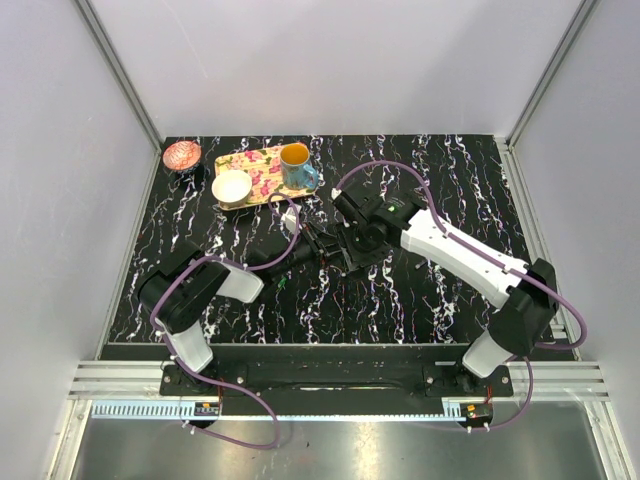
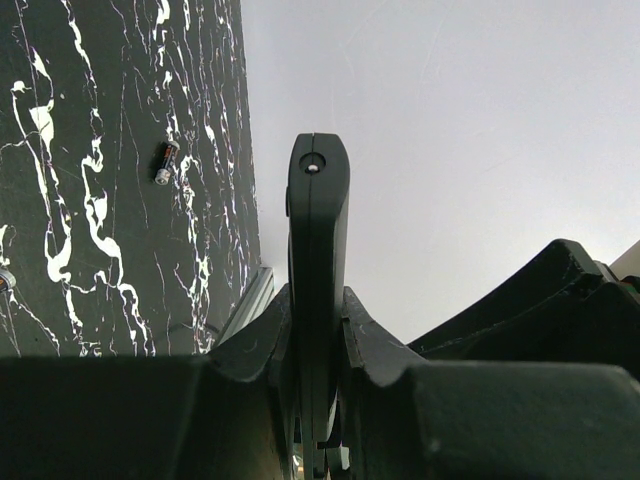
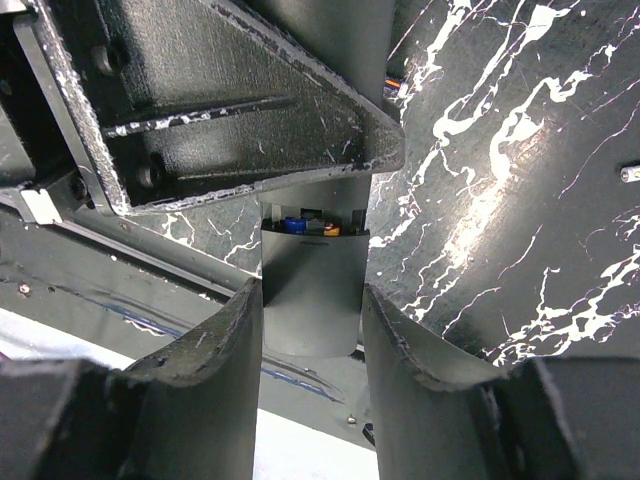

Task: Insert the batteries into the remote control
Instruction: Load the battery cover into the remote control.

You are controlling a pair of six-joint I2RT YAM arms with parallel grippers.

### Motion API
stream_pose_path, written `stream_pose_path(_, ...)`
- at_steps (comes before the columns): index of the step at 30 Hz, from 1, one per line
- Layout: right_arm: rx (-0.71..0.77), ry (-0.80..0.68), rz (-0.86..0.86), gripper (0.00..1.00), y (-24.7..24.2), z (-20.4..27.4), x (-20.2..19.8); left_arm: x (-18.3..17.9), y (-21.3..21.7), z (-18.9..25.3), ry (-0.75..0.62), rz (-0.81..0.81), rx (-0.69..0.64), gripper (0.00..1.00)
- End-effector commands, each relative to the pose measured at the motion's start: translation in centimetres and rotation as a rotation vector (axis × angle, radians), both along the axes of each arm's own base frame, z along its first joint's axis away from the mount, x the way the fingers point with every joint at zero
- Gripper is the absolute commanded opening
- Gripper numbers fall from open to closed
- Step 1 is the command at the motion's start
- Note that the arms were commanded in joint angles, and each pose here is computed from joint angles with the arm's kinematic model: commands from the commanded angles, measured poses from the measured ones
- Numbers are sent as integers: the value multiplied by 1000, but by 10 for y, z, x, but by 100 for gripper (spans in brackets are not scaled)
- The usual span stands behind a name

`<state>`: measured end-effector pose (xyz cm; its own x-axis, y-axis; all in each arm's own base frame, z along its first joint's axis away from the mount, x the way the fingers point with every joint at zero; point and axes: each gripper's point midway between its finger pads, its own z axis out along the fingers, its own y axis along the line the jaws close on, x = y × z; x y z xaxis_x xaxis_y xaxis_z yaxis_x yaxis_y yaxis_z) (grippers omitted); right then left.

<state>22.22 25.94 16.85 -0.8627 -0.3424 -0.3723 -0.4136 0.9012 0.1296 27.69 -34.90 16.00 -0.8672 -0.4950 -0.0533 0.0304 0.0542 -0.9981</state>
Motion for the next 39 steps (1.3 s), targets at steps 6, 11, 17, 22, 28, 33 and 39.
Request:
stream_pose_path(6, -9, -37, 1, 0, 6, 1, 7, 4, -7, 34, -72, 8, -75, 0)
stream_pose_path(11, -23, -36, 4, 0, 5, -3, 8, 3, -7, 36, -70, 3, -89, 0)
stream_pose_path(17, -27, -36, 5, 7, 3, -4, 7, 2, -7, 36, -68, 0, -97, 0)
stream_pose_path(22, -29, -45, 3, 11, 2, -3, 8, 2, -7, 36, -68, 0, -97, 0)
stream_pose_path(28, -27, -54, -3, 25, 2, -1, 10, 2, -7, 35, -64, -1, -94, 0)
stream_pose_path(33, -27, -63, -5, 34, 1, 2, 11, 2, -7, 34, -63, 0, -91, 0)
stream_pose_path(39, -22, -67, -5, 42, 2, 4, 12, 2, -7, 33, -62, -1, -90, 0)
